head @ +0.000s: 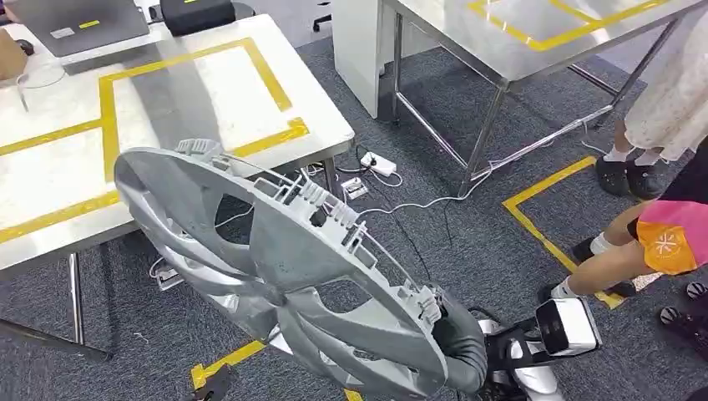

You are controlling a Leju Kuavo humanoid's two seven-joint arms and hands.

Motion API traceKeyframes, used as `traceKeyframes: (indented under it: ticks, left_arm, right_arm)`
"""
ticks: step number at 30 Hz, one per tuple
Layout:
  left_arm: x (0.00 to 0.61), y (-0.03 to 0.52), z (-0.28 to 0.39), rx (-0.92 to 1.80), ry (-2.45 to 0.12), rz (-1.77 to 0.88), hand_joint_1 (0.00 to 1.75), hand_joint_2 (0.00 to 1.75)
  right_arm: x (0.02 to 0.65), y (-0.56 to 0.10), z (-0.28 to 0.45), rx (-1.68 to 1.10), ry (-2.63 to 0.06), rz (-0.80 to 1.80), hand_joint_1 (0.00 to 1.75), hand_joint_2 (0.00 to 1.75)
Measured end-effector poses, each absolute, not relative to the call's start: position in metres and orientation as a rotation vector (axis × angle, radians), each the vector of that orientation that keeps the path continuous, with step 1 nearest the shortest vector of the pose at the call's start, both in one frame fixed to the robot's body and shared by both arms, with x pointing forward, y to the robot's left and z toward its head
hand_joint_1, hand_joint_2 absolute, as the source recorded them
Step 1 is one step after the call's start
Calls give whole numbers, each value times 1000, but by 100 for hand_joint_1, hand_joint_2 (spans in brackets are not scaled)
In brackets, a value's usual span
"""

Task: Take the parts from the cabinet and place them on the table.

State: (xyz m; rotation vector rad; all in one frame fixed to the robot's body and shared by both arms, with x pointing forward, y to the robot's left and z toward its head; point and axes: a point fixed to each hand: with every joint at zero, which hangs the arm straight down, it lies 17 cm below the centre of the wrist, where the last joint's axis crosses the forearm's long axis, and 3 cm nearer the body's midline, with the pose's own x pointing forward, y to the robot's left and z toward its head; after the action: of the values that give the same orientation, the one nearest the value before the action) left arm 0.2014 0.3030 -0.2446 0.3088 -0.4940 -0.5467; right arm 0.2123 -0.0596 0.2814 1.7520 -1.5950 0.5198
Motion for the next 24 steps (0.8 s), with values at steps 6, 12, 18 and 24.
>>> traceKeyframes:
  ticks: [6, 12, 18, 24]
  left_arm:
    - [197, 302, -247, 303, -487, -541, 0, 175]
    - [197, 303, -247, 304, -486, -539, 0, 175]
    - [197, 301, -248, 304, -483, -533, 0, 175]
    - [192, 299, -250, 297, -474, -528, 0, 175]
  right_arm:
    - [211, -56, 278, 1751, -1576, 529, 175, 175]
    - [211, -52, 282, 1766, -1575, 535, 175, 175]
    - [211, -50, 279, 1768, -1557, 535, 175, 175]
    - [210, -48, 278, 1776, -1546, 547, 175, 175]
